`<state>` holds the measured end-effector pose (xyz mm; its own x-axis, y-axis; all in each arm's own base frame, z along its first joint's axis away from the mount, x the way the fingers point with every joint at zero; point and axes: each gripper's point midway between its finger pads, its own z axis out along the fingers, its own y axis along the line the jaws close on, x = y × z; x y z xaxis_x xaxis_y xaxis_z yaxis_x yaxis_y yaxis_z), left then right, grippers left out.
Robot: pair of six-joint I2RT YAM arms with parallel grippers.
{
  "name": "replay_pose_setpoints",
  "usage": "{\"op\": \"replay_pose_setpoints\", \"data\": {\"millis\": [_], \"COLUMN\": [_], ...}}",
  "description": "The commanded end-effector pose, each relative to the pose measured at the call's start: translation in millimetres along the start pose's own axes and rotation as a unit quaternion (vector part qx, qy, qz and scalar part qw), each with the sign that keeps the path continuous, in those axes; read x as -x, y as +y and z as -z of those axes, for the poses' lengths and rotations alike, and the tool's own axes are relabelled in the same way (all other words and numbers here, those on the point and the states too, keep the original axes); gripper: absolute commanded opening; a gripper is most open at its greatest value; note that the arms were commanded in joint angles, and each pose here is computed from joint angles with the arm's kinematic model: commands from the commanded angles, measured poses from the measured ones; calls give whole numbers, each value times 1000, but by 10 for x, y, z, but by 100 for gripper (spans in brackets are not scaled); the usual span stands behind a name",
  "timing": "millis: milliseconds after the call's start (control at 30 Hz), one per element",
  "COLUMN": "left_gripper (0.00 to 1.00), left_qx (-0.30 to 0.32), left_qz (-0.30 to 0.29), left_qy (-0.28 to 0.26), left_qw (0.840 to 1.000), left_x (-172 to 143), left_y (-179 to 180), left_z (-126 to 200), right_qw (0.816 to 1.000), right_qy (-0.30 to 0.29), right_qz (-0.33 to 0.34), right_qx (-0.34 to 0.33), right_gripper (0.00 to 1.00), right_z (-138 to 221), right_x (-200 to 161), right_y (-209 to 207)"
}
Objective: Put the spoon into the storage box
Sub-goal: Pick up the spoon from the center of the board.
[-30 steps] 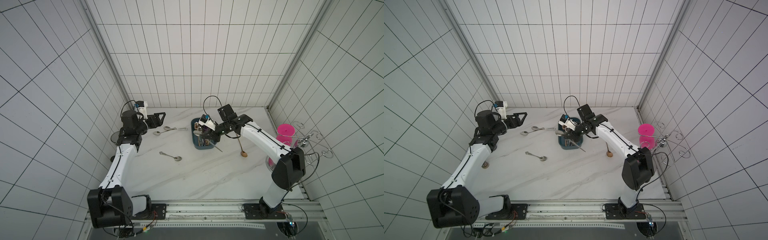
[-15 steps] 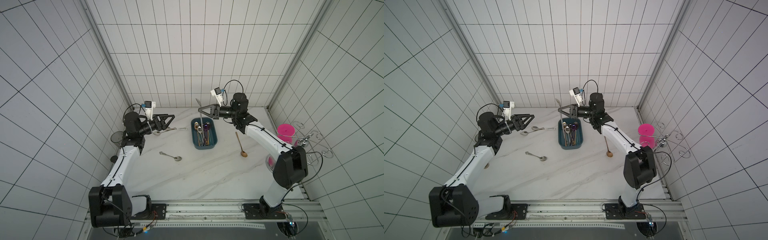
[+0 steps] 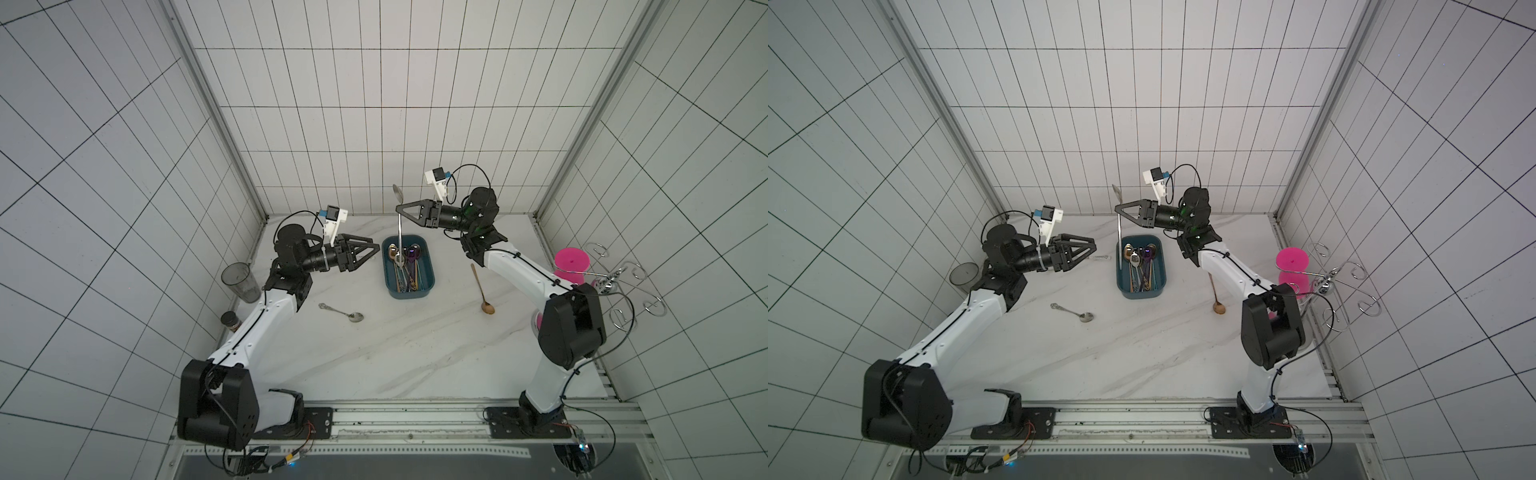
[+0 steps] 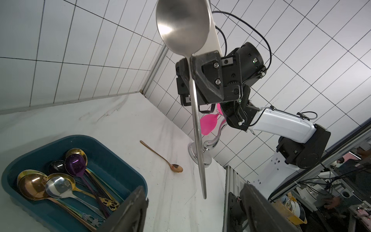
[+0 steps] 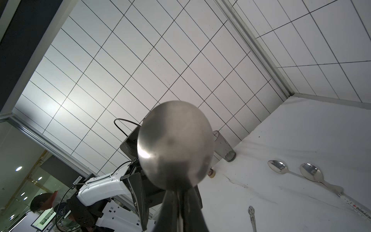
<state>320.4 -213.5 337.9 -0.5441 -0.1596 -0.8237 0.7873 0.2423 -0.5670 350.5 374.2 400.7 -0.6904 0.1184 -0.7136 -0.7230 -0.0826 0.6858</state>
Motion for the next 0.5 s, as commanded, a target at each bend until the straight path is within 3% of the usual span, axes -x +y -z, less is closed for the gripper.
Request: {"op": "replay_pose_setpoints", "data": {"millis": [0,467], "left_gripper": [75,60], "left_qx": [-22,-23], "left_qz": [-4,15], "left_qy": [14,38], "left_qw": [1000,999], "left_x": [-71,-181], "left_y": [-88,-89], "left_z": [-119,-451], "right_qw": [1000,1000], "right_qy": [-2,4], "right_qz": [11,17], "right_qx": [6,2], "right_gripper": [0,0], "right_z": [-44,-132], "right_x": [-33,-182], "right_y": [48,17]}}
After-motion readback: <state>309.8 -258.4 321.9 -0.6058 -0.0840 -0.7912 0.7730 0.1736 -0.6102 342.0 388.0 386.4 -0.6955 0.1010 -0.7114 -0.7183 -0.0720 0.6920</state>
